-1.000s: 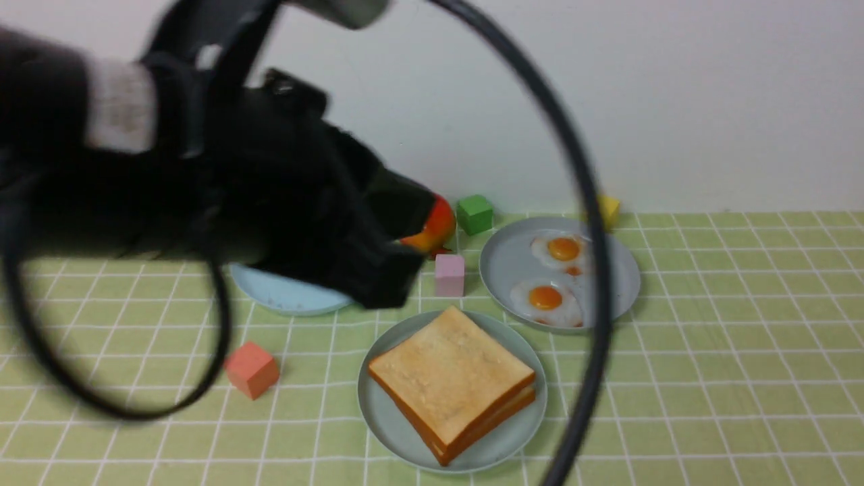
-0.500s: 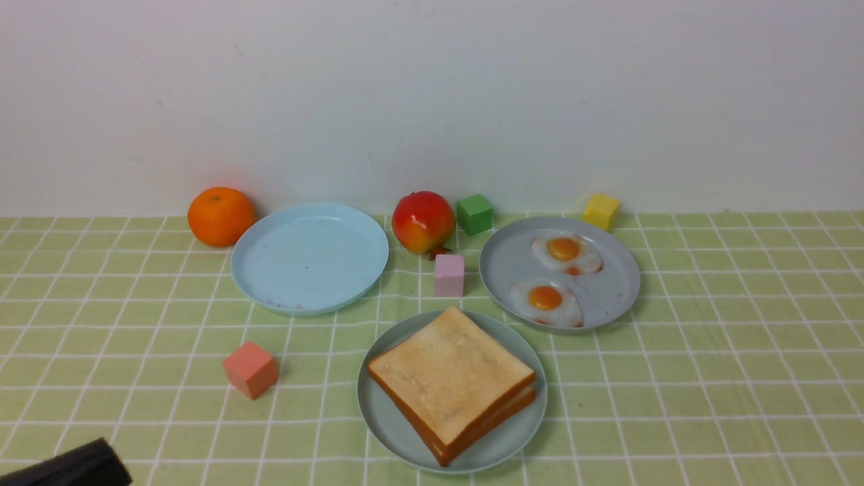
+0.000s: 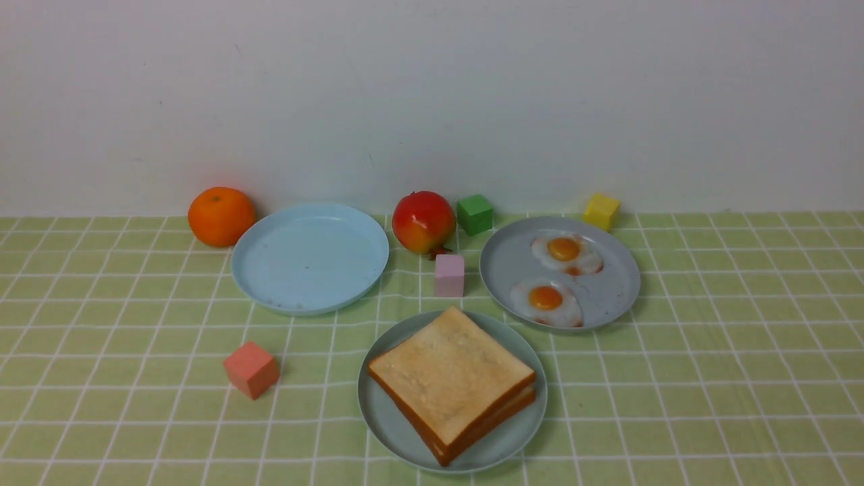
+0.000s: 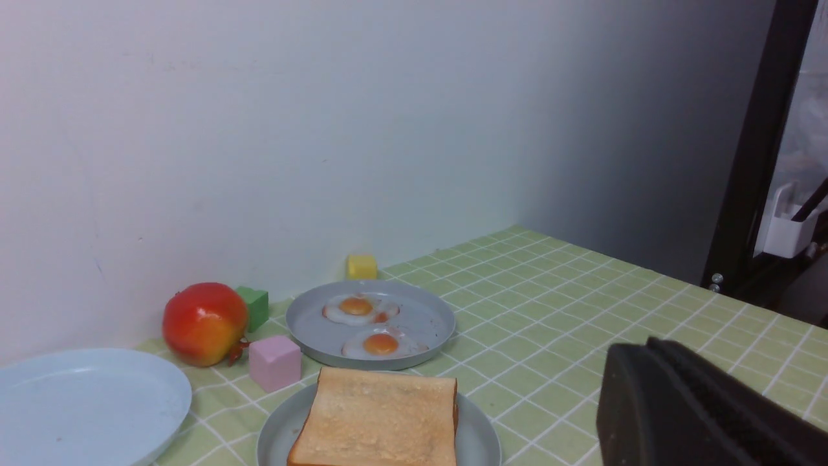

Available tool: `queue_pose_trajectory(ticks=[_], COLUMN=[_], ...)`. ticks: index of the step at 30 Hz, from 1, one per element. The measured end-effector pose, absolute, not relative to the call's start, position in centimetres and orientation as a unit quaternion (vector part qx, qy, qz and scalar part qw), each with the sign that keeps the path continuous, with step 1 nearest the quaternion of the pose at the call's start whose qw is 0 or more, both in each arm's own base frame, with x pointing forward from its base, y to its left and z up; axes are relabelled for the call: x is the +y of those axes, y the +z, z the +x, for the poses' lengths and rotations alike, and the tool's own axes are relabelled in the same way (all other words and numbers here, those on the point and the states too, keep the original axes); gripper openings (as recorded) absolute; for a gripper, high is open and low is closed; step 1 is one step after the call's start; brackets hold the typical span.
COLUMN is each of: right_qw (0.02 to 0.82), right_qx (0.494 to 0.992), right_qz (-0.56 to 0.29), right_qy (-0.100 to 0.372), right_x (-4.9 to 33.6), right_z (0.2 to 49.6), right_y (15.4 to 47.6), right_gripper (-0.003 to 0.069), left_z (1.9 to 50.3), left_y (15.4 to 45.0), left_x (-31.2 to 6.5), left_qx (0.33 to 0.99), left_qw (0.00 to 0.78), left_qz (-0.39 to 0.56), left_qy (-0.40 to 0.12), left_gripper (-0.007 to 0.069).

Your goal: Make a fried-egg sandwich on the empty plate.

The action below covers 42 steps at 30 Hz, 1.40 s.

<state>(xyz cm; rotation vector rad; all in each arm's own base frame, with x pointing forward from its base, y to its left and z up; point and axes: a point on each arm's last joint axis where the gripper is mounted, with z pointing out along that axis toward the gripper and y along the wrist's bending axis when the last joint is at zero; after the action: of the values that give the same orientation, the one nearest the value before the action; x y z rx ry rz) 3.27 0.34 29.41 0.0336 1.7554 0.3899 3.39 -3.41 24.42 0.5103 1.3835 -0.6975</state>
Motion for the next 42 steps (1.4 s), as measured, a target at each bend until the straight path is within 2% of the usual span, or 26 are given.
queue_pose_trajectory(ticks=[6,12,15,17,20,21,26,42], right_qw=[0.645,0.614,0.593,0.591,0.609,0.624,0.65,0.647], right_qx=[0.74,0.768,0.788,0.792,0.781,0.772,0.755,0.758], right_qz=[0.005,0.0,-0.009,0.009,0.036,0.055,0.06,0.058], right_qy=[0.191,0.182,0.162,0.152,0.132,0.108,0.062,0.063], right_x=[1.3,1.6,1.5,1.3,0.9,0.5,0.0,0.0], right_z=[5.1,5.8,5.9,5.9,6.0,6.0,5.8,5.6], right_y=[25.7,21.4,19.3,18.2,18.1,18.3,18.6,18.4], right_gripper=[0.0047,0.0055,0.0055,0.0012,-0.001,-0.0013,-0.0013,-0.0013], left_z=[3.4,3.4,3.4,3.4,3.4,3.4,3.4,3.4], left_y=[24.4,24.4,24.4,24.4,24.4,24.4,24.3,24.3], left_x=[-3.4,-3.4,-3.4,-3.4,-3.4,-3.4,-3.4,-3.4], left_qx=[0.618,0.618,0.618,0.618,0.619,0.619,0.621,0.622], left_qw=[0.685,0.685,0.685,0.685,0.684,0.684,0.682,0.682], left_qz=[0.228,0.228,0.228,0.228,0.228,0.228,0.23,0.23], left_qy=[-0.311,-0.311,-0.311,-0.311,-0.311,-0.311,-0.31,-0.31], left_gripper=[-0.0013,-0.0013,-0.0013,-0.0013,-0.0013,-0.0013,-0.0013,-0.001])
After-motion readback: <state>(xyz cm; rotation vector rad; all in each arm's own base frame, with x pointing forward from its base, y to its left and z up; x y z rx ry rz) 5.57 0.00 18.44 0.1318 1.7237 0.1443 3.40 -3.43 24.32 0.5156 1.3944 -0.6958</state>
